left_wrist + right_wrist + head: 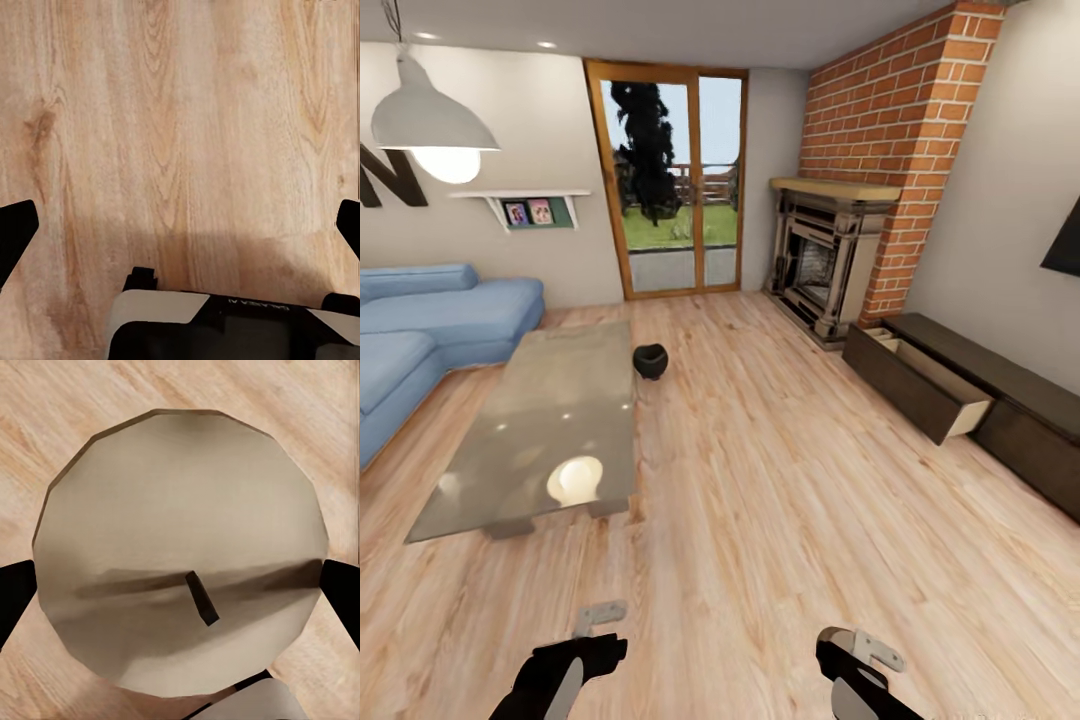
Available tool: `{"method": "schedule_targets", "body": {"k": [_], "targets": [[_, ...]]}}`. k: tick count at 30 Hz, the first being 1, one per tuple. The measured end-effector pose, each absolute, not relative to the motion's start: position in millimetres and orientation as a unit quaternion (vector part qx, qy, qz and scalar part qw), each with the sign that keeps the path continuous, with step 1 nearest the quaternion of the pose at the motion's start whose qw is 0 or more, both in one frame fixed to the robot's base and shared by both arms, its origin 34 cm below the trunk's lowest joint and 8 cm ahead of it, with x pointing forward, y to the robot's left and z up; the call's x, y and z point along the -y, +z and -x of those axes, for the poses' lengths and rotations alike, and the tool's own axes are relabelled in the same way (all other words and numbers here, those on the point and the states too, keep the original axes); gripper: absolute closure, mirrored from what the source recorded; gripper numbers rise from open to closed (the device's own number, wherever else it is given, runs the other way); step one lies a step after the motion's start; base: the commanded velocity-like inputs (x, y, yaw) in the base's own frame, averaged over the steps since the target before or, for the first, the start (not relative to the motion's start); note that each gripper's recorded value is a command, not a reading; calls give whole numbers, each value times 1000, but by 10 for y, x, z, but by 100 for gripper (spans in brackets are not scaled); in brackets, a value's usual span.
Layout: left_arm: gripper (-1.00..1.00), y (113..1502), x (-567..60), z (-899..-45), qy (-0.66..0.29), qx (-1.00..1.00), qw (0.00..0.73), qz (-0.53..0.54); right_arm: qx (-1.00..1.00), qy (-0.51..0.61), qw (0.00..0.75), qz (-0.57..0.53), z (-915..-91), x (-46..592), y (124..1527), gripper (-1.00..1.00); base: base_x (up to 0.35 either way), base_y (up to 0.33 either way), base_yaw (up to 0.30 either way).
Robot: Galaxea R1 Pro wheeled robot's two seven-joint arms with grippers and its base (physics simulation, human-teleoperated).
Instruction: Place each of the two pumpkins and all three candles from the living room inside a cabinet in the living room (use any cabinet), then make sure every cabinet is closed, and position the cauldron so it is next to a table in the living room.
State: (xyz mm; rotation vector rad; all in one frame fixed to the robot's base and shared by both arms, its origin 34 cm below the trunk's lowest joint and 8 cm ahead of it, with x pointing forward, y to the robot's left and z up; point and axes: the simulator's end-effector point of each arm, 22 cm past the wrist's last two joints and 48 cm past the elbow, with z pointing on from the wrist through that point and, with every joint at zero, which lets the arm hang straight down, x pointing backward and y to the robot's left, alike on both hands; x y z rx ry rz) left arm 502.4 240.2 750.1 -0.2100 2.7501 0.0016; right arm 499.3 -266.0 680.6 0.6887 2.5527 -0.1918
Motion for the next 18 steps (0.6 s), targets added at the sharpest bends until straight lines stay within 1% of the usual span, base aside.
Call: {"method": "schedule_targets", "body": {"k": [3, 5, 18], "targets": [[-100, 7502, -2401, -5024, 2, -979, 191, 73, -934, -70, 243, -253, -4991, 2665, 6806, 100, 236, -75, -270], [-100, 7502, -2401, -5024, 2, -979, 191, 73, -934, -70, 243, -253, -4992, 2664, 6807, 100, 249, -88, -141], [-100, 7504, -2404, -5027, 3, -979, 192, 72, -937, -77, 234, -250, -4895, 2709, 6759, 100, 285, -146, -10]]}}
